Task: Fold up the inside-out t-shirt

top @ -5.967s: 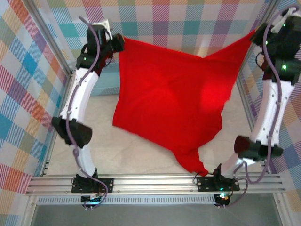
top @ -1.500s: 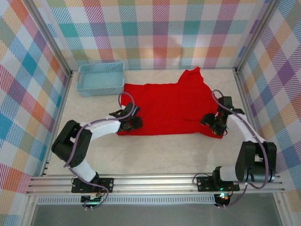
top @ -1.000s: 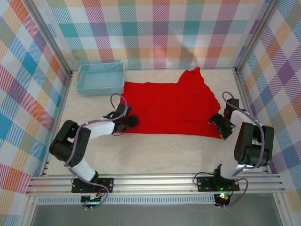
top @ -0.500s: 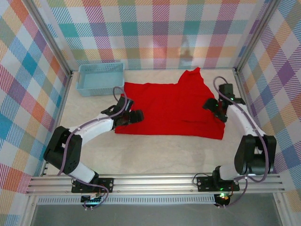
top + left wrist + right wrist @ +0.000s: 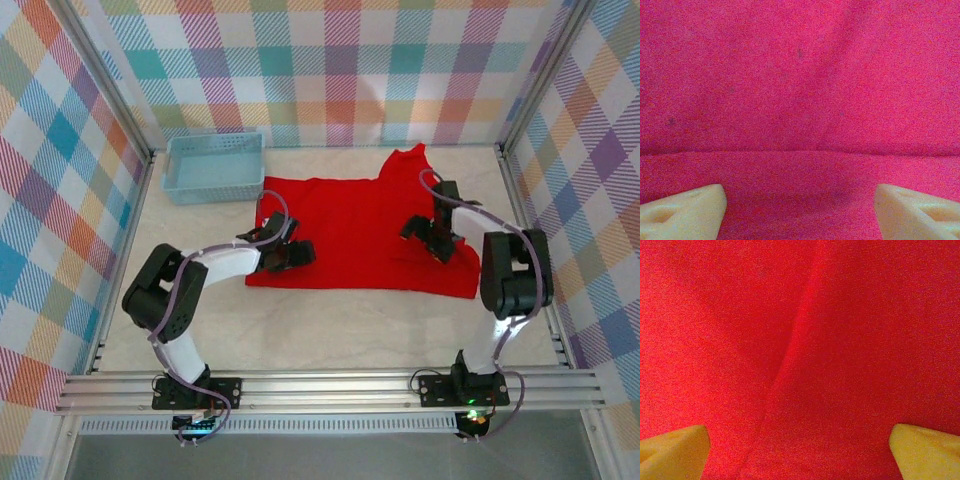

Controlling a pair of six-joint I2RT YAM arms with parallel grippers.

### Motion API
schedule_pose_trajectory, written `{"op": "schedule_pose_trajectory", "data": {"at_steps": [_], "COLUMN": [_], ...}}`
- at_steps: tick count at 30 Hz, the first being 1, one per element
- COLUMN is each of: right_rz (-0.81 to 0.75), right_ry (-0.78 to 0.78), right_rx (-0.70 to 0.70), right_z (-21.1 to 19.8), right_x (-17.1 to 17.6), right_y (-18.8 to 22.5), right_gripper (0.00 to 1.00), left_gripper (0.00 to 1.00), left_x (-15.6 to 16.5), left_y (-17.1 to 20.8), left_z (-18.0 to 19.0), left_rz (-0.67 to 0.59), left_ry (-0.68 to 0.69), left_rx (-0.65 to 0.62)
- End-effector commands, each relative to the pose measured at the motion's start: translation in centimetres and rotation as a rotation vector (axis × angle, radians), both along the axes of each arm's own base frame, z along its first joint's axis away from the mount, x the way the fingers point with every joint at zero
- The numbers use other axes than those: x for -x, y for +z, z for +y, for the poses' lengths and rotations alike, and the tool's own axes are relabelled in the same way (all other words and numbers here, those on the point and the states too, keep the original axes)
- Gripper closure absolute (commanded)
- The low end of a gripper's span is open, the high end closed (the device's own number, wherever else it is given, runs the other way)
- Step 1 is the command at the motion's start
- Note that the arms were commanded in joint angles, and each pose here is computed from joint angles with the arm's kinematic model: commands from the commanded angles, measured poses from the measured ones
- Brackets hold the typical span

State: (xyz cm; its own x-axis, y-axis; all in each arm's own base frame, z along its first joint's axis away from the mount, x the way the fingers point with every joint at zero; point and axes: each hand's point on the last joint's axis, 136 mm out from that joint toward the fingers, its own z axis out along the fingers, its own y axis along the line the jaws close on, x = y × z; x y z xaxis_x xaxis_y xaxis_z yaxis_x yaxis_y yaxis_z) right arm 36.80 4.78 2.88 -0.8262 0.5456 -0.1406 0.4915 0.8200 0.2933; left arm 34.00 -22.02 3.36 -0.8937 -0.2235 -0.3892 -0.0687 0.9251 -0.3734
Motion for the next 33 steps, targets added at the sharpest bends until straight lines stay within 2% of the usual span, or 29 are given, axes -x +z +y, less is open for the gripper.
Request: {"op": "schedule_pose_trajectory", "data": {"at_steps": [1, 5, 9, 11, 13, 15, 17, 21, 24, 28, 33], "right_rz": [0.149, 0.167, 0.126, 0.076, -0.02, -0.129, -0.206, -0.249, -0.255, -0.251, -0.235], "right_ry": [-0.197, -0.327, -0.362, -0.345, -0.289, -0.186, -0.118, -0.022, 0.035, 0.092, 0.113], "right_rx": [-0.016, -0.017, 0.003, -0.005, -0.015, -0.001, 0.017, 0.058, 0.079, 0.089, 0.064], "right_z": [-3.6, -6.8, -7.6, -7.4, -6.9, -5.9, -5.2, -4.0, -3.3, -2.8, -2.1], "right_x": [5.8, 9.1, 11.3, 11.1, 9.5, 7.3, 5.1, 0.8, -2.8, -6.8, -10.3], "right_y": [-2.5, -1.8, -0.4, 0.9, 3.2, 6.2, 8.6, 11.0, 11.5, 11.2, 9.7], "right_gripper": [0.05, 0.03, 0.02, 0.02, 0.03, 0.07, 0.08, 0.08, 0.09, 0.1, 0.12], "left_gripper": [0.21, 0.21, 0.19, 0.18, 0.17, 0.16, 0.15, 0.13, 0.13, 0.13, 0.15], "left_x": [5.2, 8.8, 12.5, 13.4, 13.3, 11.9, 10.2, 5.3, 1.8, -2.5, -5.2], "left_y": [-3.1, -3.8, -2.7, -0.9, 1.4, 4.0, 6.3, 9.1, 10.0, 9.3, 5.8], "left_z": [0.8, 0.2, 0.2, -0.3, -2.1, -3.3, -3.7, -2.4, -0.2, 3.2, 3.6], "left_rz": [0.12, 0.134, 0.079, 0.007, -0.049, -0.096, -0.144, -0.163, -0.182, -0.169, -0.095], "left_ry": [0.024, 0.039, 0.085, 0.082, 0.044, 0.035, 0.031, 0.093, 0.136, 0.177, 0.139], "left_rx": [-0.027, -0.018, -0.033, -0.064, -0.036, -0.021, -0.037, -0.05, -0.136, -0.289, -0.32]}}
